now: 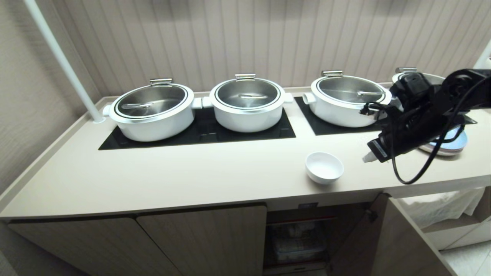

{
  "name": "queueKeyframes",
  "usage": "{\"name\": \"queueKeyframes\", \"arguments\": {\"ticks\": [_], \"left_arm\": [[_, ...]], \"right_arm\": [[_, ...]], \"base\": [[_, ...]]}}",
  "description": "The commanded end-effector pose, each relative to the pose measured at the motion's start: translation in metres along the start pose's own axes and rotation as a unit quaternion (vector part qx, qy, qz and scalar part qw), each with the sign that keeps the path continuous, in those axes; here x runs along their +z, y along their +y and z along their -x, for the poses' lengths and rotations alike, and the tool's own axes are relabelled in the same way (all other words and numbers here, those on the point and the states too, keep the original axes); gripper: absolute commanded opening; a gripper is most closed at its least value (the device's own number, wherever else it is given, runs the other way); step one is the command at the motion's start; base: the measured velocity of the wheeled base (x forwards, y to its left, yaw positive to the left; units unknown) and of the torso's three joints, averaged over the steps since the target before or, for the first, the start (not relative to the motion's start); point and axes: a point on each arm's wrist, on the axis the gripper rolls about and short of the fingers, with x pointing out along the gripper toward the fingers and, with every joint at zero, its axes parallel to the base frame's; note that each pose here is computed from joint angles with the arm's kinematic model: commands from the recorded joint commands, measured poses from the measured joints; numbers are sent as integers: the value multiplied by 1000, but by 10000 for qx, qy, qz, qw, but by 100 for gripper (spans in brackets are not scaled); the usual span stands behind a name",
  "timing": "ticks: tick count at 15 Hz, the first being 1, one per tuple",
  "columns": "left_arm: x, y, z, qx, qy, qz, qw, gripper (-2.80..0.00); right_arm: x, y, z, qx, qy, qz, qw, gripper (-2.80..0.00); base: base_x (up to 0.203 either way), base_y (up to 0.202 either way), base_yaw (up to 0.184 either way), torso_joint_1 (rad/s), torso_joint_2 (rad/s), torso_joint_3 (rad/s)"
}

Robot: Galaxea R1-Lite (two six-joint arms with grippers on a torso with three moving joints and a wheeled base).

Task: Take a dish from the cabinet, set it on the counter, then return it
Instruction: Pick up the bowl from the table

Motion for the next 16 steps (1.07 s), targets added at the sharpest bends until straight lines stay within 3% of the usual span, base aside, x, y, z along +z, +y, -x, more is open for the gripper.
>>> {"name": "queueKeyframes", "arguments": {"ticks": [1,6,10,11,16], "left_arm": [[0,0,0,2,-3,0,10000,-280],[0,0,0,2,-2,0,10000,-280],[0,0,0,-2,0,0,10000,-280],[0,0,0,2,0,0,10000,-280],[0,0,0,0,4,0,10000,-280]], "right_arm": [[6,-5,-18,40,90,-29,9999,-280],[24,-10,-38,72,104,-408,9991,-280],[23,-10,-48,103,200,-441,9988,-280],[23,-10,-49,98,196,-436,9988,0],[22,-11,-55,103,253,-456,9986,0]], "base": [[0,0,0,0,0,0],[0,0,0,0,0,0],[0,0,0,0,0,0],[0,0,0,0,0,0],[0,0,0,0,0,0]]}}
